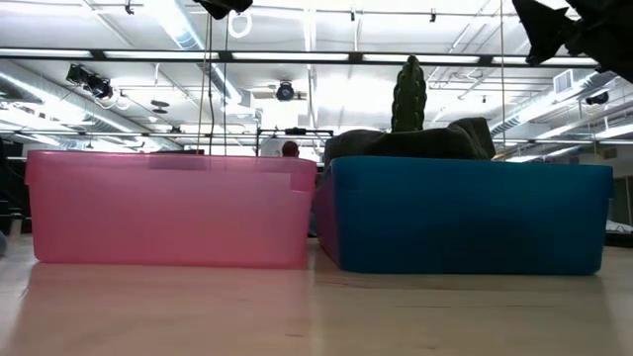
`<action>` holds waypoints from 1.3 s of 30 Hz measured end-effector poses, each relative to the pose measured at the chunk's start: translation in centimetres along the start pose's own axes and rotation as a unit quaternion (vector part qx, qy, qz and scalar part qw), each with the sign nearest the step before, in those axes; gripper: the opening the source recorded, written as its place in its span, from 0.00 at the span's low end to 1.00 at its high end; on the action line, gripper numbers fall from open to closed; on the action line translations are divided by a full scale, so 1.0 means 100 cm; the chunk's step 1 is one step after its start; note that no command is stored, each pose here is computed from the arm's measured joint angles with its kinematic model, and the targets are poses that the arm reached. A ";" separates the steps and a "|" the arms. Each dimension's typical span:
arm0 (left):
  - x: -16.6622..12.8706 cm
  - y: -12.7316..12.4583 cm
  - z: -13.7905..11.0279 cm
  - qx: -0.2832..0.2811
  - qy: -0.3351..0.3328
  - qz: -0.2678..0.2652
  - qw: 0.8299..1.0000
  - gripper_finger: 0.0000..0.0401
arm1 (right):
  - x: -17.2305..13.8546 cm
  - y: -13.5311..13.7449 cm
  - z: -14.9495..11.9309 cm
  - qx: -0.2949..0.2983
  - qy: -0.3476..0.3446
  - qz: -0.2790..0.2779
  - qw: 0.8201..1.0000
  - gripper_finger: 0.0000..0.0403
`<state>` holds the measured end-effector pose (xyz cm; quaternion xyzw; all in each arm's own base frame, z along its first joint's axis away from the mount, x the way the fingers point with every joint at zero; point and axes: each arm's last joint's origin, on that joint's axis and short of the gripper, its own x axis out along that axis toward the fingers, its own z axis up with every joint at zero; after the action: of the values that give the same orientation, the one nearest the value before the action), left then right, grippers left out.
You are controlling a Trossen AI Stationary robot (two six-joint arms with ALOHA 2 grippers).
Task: Pick & Place hat
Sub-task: Put the bottom dark blue cap into the red bin
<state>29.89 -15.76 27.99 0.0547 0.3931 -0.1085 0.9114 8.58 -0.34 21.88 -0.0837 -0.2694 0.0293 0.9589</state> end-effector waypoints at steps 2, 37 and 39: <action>0.000 0.000 0.000 0.000 0.000 0.000 1.000 0.42 | 0.000 0.000 -0.001 -0.001 0.006 0.001 1.000 0.70; -0.001 -0.002 -0.007 -0.036 0.035 -0.011 0.999 0.42 | -0.014 0.004 -0.050 -0.003 0.274 -0.019 0.962 0.70; -0.001 -0.003 -0.014 -0.053 0.074 -0.029 0.995 0.42 | -0.014 0.004 -0.051 0.009 0.275 -0.023 0.961 0.70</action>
<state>28.77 -15.76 27.17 0.0031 0.4665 -0.1093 0.8778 10.00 -0.82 16.83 -0.0736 0.0031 -0.0139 0.9972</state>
